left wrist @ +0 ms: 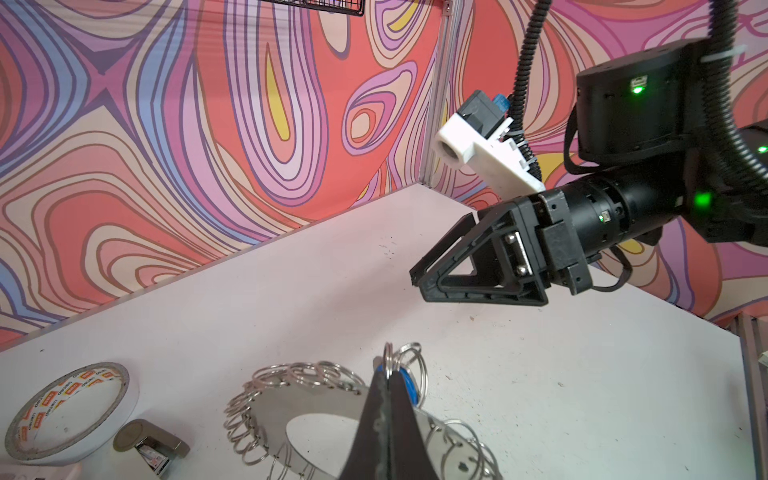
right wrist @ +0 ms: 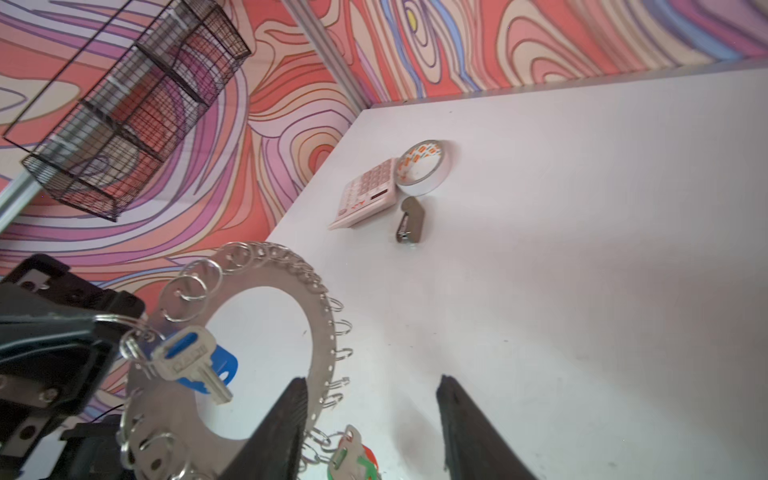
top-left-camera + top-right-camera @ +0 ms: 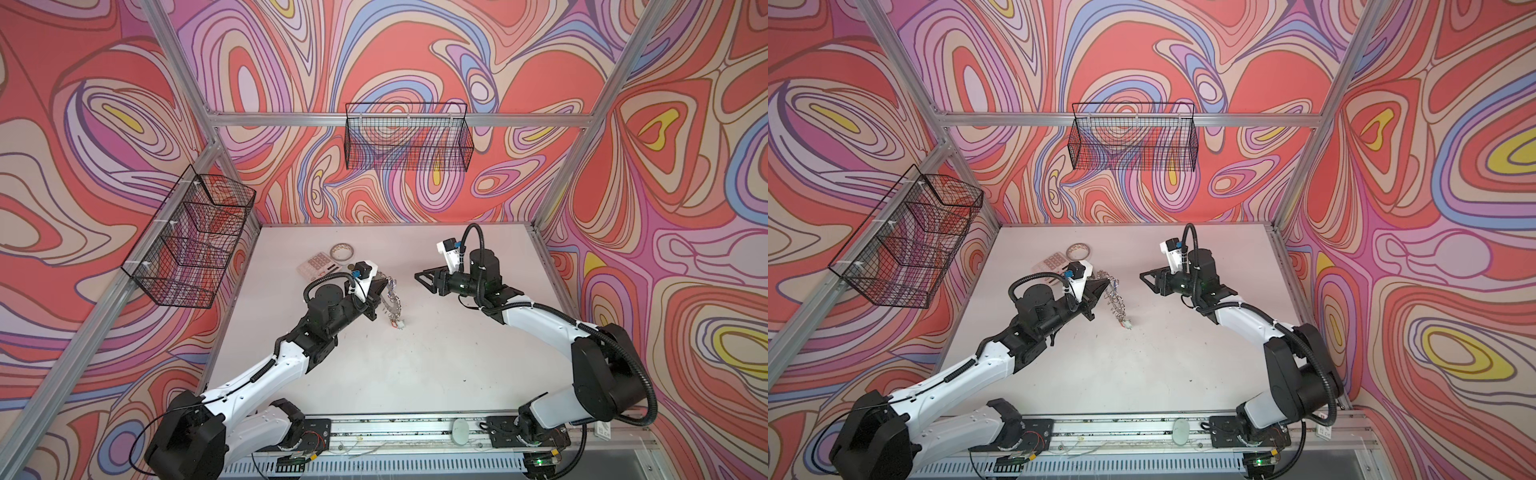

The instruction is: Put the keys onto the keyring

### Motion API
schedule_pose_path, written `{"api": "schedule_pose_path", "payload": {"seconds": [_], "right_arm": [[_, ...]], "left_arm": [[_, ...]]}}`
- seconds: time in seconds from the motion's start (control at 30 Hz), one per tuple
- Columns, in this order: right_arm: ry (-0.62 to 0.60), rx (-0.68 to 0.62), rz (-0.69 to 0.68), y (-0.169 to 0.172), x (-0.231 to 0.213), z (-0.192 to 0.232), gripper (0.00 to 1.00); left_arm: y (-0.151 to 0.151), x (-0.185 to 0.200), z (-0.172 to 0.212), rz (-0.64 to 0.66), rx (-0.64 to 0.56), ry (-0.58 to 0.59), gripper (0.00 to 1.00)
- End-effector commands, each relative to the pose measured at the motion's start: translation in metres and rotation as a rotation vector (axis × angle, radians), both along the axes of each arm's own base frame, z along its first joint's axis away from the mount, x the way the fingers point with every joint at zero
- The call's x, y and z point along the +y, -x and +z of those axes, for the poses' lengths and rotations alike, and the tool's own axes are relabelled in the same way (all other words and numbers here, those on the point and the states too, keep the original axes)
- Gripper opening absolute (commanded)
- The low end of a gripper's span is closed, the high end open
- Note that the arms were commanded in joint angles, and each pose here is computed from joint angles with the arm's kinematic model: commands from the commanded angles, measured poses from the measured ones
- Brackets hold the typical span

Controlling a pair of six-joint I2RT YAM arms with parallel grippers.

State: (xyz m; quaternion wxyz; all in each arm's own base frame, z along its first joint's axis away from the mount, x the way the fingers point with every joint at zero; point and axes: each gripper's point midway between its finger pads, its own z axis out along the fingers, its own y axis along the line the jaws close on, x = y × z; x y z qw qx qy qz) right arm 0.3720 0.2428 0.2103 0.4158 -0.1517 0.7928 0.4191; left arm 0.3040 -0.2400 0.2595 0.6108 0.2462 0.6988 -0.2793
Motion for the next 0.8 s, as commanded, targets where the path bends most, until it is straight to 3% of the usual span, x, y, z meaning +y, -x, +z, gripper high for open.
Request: {"api": "schedule_pose_path", "payload": {"seconds": [0.0, 0.2, 0.53, 0.77], "right_arm": [[0.024, -0.072, -0.111, -0.009, -0.027, 0.017, 0.70], [0.023, -0.154, -0.187, -0.013, -0.042, 0.047, 0.98], [-0.109, -0.206, -0.146, -0.001, -0.035, 0.083, 0.98], [-0.157, -0.180, -0.069, 0.009, -0.023, 0.090, 0.88]], "left_arm": [[0.001, 0.001, 0.023, 0.006, -0.062, 0.083, 0.00], [0.003, -0.008, 0.028, -0.043, -0.056, 0.139, 0.00], [0.011, -0.029, 0.032, -0.197, -0.015, 0.259, 0.00], [0.015, -0.034, 0.032, -0.275, 0.016, 0.310, 0.00]]}}
